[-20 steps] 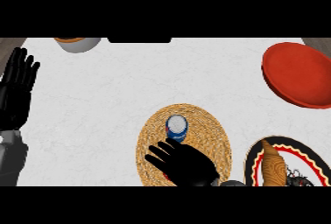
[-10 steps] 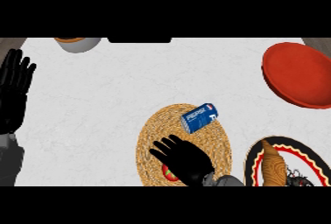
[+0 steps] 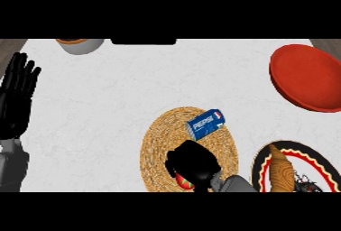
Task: Pick the tomato from the placemat and place it in the bowl
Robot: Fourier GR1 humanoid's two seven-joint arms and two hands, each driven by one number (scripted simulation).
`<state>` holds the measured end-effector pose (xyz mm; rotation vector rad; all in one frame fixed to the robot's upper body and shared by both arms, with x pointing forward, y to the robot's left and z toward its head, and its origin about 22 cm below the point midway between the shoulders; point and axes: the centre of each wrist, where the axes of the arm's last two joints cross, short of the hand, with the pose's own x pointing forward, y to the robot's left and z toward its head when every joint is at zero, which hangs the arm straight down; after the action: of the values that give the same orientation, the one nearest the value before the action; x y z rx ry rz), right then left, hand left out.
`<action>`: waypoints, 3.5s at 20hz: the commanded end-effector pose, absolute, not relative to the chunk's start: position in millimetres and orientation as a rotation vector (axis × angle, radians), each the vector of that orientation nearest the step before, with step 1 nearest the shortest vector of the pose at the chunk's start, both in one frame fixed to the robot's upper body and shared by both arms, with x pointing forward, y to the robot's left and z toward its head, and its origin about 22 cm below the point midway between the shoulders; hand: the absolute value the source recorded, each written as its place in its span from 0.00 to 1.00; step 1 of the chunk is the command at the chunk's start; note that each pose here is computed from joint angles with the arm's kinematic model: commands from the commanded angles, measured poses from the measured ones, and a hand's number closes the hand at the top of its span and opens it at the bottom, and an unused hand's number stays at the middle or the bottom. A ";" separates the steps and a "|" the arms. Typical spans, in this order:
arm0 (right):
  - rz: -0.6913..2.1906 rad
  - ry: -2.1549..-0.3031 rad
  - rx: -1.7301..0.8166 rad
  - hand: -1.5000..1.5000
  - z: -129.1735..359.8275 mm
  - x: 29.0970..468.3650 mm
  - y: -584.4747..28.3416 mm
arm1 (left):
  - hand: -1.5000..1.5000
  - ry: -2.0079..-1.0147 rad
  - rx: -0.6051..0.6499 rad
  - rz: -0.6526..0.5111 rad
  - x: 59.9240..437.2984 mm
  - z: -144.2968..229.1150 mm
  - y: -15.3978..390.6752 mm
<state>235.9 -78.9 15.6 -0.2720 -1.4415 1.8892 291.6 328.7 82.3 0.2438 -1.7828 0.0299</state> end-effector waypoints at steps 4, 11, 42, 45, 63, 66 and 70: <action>1.881 -1.530 -0.282 1.00 19.6 238.3 -69.7 | 0.50 -1.791 0.233 0.038 300.2 81.7 316.1; 1.732 -1.269 -0.683 1.00 59.9 305.3 -283.3 | 0.50 -1.800 0.273 0.073 290.2 84.5 341.6; 1.072 -1.861 -0.553 1.00 270.9 270.1 -564.3 | 0.50 -1.837 0.175 -0.008 299.9 88.3 313.2; 1.072 -1.860 -0.499 1.00 274.0 271.8 -564.2 | 0.50 -1.846 0.154 -0.011 305.0 93.9 307.0; 1.307 -1.677 -0.315 1.00 225.5 320.4 -521.9 | 0.50 -1.829 0.160 -0.040 314.4 98.8 294.7; 1.338 -1.662 -0.342 1.00 197.1 332.8 -510.3 | 0.50 -1.828 0.160 -0.036 312.4 97.1 299.9; 1.421 -1.578 -0.431 1.00 171.9 343.7 -501.3 | 0.50 -1.832 0.162 -0.015 317.7 89.8 299.4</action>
<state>333.7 -510.6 197.4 -0.5821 -1.5893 1.3229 314.5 299.1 91.5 0.1598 -1.8239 -0.0231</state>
